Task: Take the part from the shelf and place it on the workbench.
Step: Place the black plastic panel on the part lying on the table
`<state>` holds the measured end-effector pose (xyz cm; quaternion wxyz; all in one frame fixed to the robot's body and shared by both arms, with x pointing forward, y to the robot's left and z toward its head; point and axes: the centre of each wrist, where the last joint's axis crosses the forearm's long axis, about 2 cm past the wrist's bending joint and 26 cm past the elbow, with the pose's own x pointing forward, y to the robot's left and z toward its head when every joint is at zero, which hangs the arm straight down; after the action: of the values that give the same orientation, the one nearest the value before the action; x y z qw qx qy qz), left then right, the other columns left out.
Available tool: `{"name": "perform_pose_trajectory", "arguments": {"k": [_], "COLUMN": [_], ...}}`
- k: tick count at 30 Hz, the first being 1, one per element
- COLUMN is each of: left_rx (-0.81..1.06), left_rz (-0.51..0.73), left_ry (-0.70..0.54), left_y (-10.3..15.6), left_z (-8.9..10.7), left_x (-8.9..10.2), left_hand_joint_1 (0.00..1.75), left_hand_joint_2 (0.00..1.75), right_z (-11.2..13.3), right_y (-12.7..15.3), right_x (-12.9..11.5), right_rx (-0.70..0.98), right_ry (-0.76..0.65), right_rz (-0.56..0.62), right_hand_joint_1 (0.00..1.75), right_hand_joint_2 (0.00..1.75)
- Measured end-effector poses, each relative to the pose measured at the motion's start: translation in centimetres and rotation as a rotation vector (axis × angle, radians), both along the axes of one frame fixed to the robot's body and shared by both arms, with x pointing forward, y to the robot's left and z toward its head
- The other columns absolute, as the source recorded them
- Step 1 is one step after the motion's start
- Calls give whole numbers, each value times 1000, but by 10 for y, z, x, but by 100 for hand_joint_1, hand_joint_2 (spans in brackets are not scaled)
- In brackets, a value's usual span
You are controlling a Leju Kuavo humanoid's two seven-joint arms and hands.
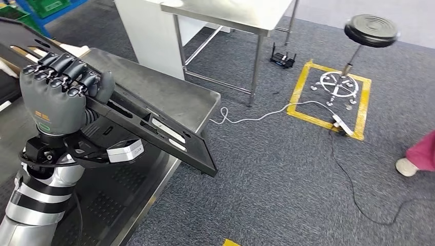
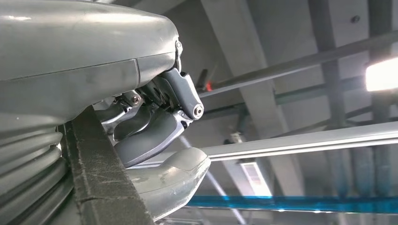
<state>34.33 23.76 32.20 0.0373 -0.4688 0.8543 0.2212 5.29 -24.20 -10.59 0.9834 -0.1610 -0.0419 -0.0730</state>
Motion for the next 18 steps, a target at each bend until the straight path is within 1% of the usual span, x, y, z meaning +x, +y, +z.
{"name": "perform_pose_trajectory", "arguments": {"k": [11,18], "left_rx": [0,-2], "left_rz": [3,4], "left_ry": [-2,8], "left_y": [0,-1], "left_z": [3,2], "left_x": [1,1], "left_hand_joint_1": [175,175], "left_hand_joint_2": [175,175], "right_z": [1,0], "right_y": [2,2], "right_x": [4,3], "right_rx": [3,2], "right_ry": [-8,-6], "right_rz": [9,8], "right_hand_joint_1": [0,0], "right_hand_joint_2": [0,0]}}
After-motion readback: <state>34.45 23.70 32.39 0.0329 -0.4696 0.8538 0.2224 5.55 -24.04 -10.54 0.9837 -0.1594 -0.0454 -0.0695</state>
